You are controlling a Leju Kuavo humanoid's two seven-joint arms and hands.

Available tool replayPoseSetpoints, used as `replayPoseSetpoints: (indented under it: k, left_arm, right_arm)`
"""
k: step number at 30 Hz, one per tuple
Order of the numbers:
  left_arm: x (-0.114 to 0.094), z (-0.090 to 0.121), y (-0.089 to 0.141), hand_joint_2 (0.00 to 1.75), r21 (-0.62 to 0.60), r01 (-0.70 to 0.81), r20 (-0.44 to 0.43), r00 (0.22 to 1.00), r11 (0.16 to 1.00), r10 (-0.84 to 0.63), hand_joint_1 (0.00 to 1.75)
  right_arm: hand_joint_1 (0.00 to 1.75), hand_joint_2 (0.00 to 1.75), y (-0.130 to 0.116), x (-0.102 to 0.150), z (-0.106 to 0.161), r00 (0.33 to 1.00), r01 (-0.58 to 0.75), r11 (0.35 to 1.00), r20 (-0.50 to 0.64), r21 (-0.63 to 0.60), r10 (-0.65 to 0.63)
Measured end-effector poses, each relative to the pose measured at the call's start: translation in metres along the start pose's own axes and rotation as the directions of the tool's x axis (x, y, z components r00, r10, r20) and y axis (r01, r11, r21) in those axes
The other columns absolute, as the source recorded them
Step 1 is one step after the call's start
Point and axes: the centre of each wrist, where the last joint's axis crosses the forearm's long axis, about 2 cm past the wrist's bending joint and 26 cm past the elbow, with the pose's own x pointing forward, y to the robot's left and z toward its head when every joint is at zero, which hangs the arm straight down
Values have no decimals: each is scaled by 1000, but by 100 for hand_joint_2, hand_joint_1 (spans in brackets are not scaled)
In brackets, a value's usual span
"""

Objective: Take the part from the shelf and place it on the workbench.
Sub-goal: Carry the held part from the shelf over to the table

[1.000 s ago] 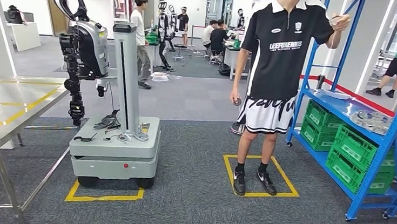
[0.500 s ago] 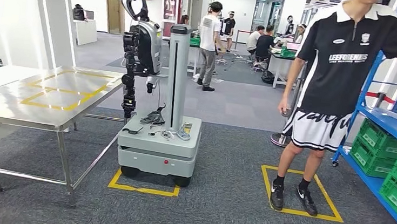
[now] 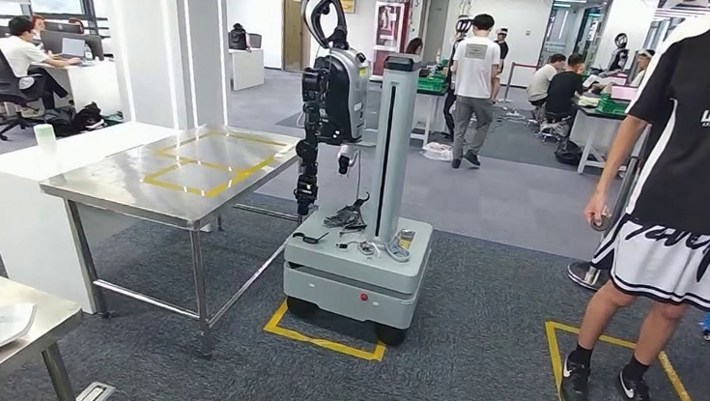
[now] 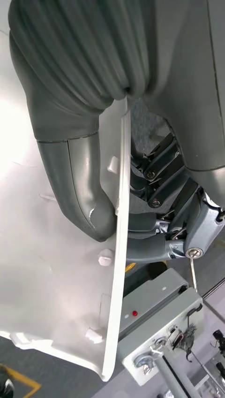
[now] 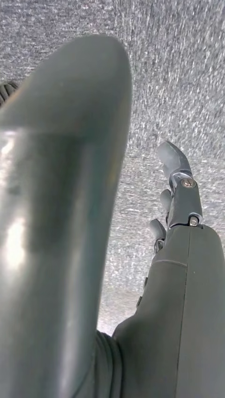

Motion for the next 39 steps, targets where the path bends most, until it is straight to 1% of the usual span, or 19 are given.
replayPoseSetpoints:
  k: [9, 15, 22, 26, 31, 39]
  left_arm:
    - [-3, 3, 0, 175, 5, -8, 10, 1000, 1000, 8, 175]
    - [-7, 12, 1, 175, 8, -16, 3, 1000, 1000, 16, 175]
    - [-10, 17, 2, 175, 8, -22, 0, 1000, 1000, 22, 175]
    - [-15, 29, 10, 175, 24, -29, 4, 1000, 999, 29, 175]
    - [-22, 54, 13, 175, 50, -22, -31, 999, 999, 24, 175]
    - [-21, 66, 14, 175, 75, -7, -58, 998, 997, 11, 175]
  right_arm:
    - [0, 0, 1, -3, 0, 1000, 2, 1000, -2, 1, -2]
    - [0, 0, 3, 0, -1, 1000, -1, 1000, -1, 6, 1]
    - [0, 0, 4, -4, 0, 1000, -1, 1000, -9, 8, 1]
    - [0, 0, 6, -5, -1, 1000, -18, 1000, 4, 15, 18]
    - [0, 0, 10, -5, -2, 999, -40, 999, 10, 25, 40]
    - [0, 0, 12, -5, -2, 998, -58, 998, -1, 31, 58]
